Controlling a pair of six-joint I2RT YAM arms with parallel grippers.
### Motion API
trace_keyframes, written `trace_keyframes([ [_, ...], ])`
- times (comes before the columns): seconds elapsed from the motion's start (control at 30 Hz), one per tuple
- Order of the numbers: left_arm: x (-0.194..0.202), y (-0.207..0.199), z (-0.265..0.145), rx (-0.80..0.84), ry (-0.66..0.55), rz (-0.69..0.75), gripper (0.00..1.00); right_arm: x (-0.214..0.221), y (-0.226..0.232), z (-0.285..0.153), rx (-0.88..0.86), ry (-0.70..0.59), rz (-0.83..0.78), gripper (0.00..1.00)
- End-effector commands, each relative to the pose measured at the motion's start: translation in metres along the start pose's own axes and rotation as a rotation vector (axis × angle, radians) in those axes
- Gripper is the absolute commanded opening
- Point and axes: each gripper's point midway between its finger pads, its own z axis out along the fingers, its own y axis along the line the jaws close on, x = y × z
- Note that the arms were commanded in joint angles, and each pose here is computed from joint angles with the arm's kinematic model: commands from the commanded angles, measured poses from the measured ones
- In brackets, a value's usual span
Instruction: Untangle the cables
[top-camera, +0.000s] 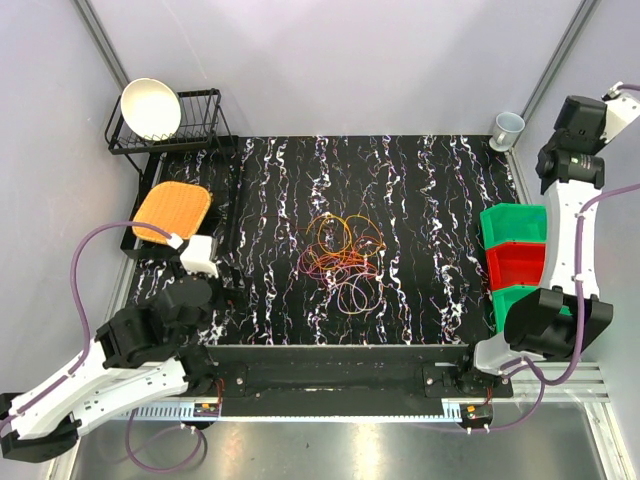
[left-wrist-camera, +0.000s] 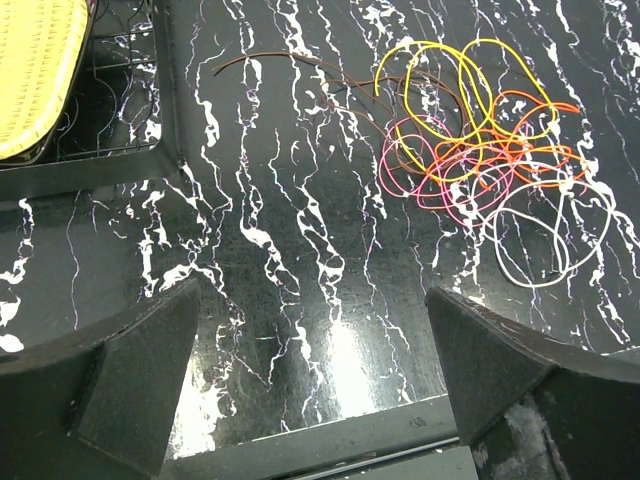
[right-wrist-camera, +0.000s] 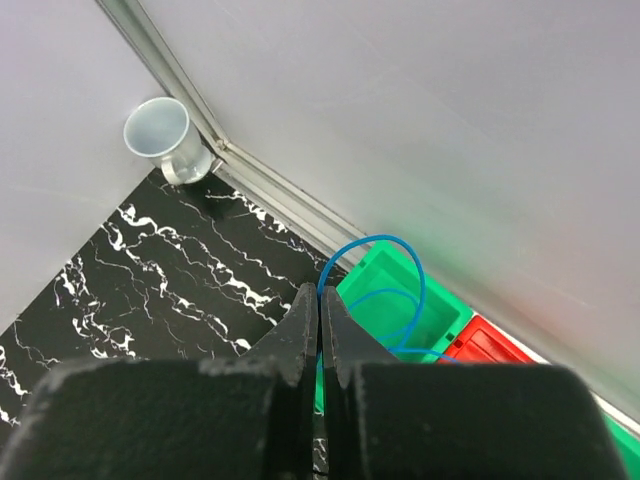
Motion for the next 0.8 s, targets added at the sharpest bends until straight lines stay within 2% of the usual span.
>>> trace_keyframes([
  [0.0, -0.006, -0.001, 0.003, -0.021, -0.016, -0.012, 0.99, 0.022, 0.011, 0.018, -0.051, 0.043, 0.076, 0.00],
  [0.27, -0.003, -0.002, 0.006, -0.030, 0.002, 0.006, 0.99, 0.072, 0.016, 0.055, -0.049, 0.155, 0.076, 0.00],
  [0.67, -0.004, -0.001, 0.006, -0.035, -0.005, 0.003, 0.99, 0.100, 0.012, 0.070, -0.017, 0.209, 0.092, 0.00],
  [0.73, -0.004, -0.001, 0.006, -0.034, -0.003, 0.004, 0.99, 0.097, 0.012, 0.067, -0.021, 0.205, 0.091, 0.02],
  [0.77, -0.004, -0.001, 0.006, -0.037, -0.002, 0.006, 0.99, 0.096, 0.010, 0.068, -0.014, 0.199, 0.090, 0.08],
])
